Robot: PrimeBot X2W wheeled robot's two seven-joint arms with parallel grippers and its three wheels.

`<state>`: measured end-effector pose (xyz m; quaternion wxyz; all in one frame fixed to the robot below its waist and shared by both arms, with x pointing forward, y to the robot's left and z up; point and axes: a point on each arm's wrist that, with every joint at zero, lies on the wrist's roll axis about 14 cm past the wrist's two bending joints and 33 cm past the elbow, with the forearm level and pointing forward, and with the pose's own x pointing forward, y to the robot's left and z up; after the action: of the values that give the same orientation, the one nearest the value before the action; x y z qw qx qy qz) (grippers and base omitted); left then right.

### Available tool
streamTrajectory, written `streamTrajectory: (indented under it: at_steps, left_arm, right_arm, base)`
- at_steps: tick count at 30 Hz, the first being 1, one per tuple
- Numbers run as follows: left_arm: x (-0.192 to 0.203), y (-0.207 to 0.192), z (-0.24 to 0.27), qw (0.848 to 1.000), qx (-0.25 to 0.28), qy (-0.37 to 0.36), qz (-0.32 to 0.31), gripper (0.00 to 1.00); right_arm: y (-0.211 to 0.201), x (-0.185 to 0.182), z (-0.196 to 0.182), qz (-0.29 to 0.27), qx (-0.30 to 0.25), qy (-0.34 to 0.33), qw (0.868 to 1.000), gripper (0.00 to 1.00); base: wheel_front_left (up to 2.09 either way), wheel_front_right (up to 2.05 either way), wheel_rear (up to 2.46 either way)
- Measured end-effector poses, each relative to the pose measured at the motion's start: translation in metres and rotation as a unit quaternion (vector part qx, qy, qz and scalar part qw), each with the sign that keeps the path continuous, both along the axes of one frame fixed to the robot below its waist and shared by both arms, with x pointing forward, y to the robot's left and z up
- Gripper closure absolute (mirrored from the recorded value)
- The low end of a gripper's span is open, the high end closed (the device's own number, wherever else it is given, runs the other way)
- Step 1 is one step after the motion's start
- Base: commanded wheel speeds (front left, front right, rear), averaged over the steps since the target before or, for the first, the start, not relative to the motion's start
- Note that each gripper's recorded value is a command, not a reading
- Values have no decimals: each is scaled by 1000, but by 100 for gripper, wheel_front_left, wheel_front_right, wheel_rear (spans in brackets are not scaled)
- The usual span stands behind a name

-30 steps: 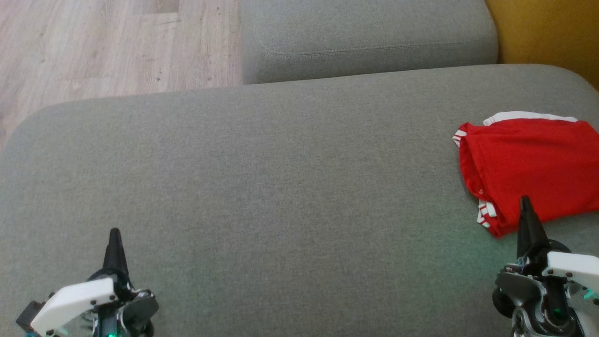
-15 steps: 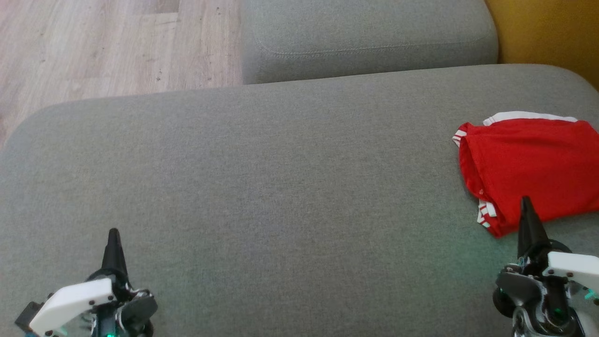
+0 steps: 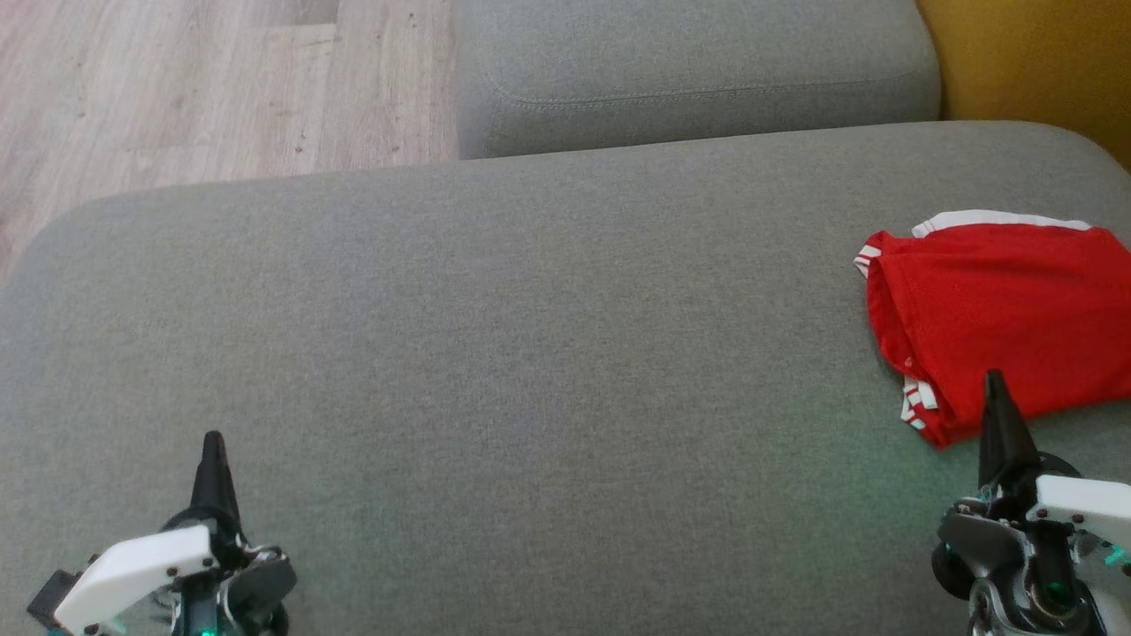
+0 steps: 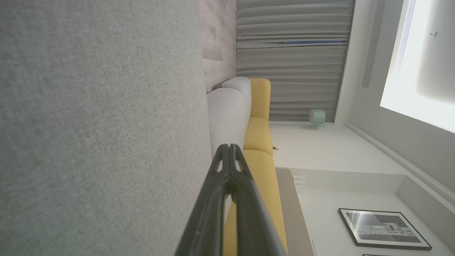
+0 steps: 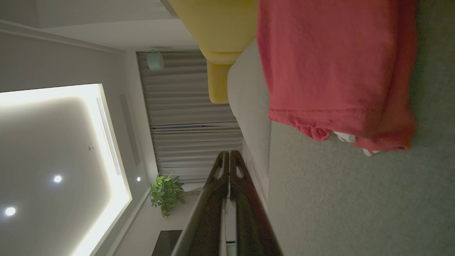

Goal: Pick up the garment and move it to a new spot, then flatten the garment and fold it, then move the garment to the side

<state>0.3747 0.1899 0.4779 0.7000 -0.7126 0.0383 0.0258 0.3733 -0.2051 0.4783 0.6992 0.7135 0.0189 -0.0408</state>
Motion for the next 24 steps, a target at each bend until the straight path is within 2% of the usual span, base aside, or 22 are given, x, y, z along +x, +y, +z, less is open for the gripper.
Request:
streamTrajectory:
  at_steps: [24]
  left_arm:
    - [0, -1, 0, 1000, -1, 0, -2, 100]
  right_arm:
    - [-1, 0, 0, 0, 0, 0, 1000, 100]
  base:
    - [0, 0, 0]
